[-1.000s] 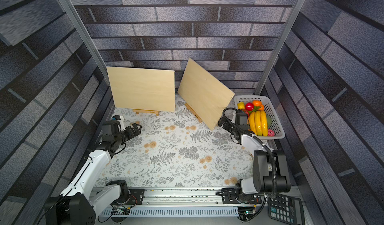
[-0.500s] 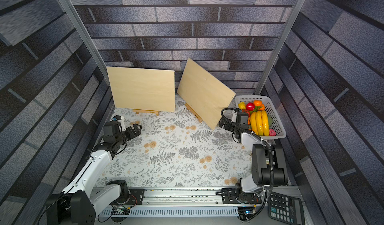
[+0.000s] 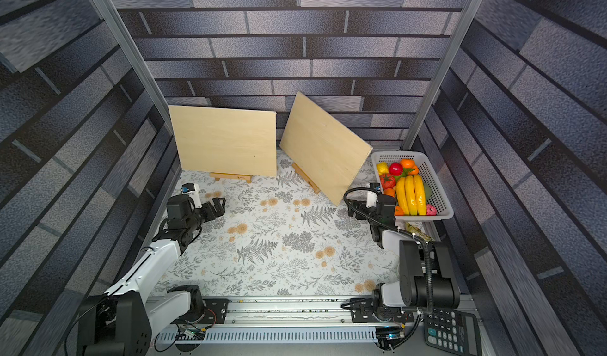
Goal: Assemble the easel
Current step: Reset both arms
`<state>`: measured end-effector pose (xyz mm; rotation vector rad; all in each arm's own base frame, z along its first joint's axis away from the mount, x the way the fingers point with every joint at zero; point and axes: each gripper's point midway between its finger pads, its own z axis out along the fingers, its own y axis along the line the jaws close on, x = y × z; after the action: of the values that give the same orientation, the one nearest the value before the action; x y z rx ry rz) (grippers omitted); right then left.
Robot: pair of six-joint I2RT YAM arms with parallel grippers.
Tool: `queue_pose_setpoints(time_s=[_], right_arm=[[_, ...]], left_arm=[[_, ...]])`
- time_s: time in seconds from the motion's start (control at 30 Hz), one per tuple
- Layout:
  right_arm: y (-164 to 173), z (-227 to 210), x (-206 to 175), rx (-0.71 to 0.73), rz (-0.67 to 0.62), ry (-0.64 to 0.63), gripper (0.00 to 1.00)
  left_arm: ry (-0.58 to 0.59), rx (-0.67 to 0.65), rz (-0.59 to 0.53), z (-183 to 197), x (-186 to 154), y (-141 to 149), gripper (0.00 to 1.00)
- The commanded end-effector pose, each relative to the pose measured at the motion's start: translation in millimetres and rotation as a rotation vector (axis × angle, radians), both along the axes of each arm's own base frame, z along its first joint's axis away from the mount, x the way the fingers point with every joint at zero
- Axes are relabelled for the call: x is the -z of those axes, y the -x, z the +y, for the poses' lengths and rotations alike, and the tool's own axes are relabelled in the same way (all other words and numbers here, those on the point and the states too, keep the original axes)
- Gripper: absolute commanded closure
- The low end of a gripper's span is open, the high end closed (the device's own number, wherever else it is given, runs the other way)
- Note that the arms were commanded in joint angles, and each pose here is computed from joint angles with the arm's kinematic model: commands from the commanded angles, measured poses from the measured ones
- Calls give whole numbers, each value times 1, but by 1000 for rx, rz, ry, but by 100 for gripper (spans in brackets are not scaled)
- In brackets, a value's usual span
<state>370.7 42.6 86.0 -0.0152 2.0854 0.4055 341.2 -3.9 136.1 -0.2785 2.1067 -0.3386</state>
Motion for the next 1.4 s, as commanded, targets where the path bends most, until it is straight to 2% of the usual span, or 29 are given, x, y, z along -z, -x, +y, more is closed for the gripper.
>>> queue_pose_setpoints(time_s=[0.0,0.3,0.57,0.7,0.87,1.03,1.23,1.37], right_arm=[[-13,-11,-26,34,-129,46,0],[-7,-21,-34,69,-256,123,0],[-6,-28,-23,122,-308,119,0],[-7,-30,-18,134,-324,113,0],[-14,-29,-13,122,-261,120,0],[-15,-27,-13,111,-263,120,0],[-15,-27,-12,113,-259,120,0],[-15,-27,-12,111,-258,120,0]], left_arm=[[-61,-11,-62,10,-5,-9,0],[-96,-42,-124,28,-7,-23,0],[-114,-47,-169,41,-1,-32,0],[-116,-66,-238,49,-2,-30,0],[-106,-105,-277,62,-2,-28,0],[-93,-109,-289,67,6,-35,0],[-115,-52,-296,54,21,-40,0],[-172,7,-326,37,22,-39,0]])
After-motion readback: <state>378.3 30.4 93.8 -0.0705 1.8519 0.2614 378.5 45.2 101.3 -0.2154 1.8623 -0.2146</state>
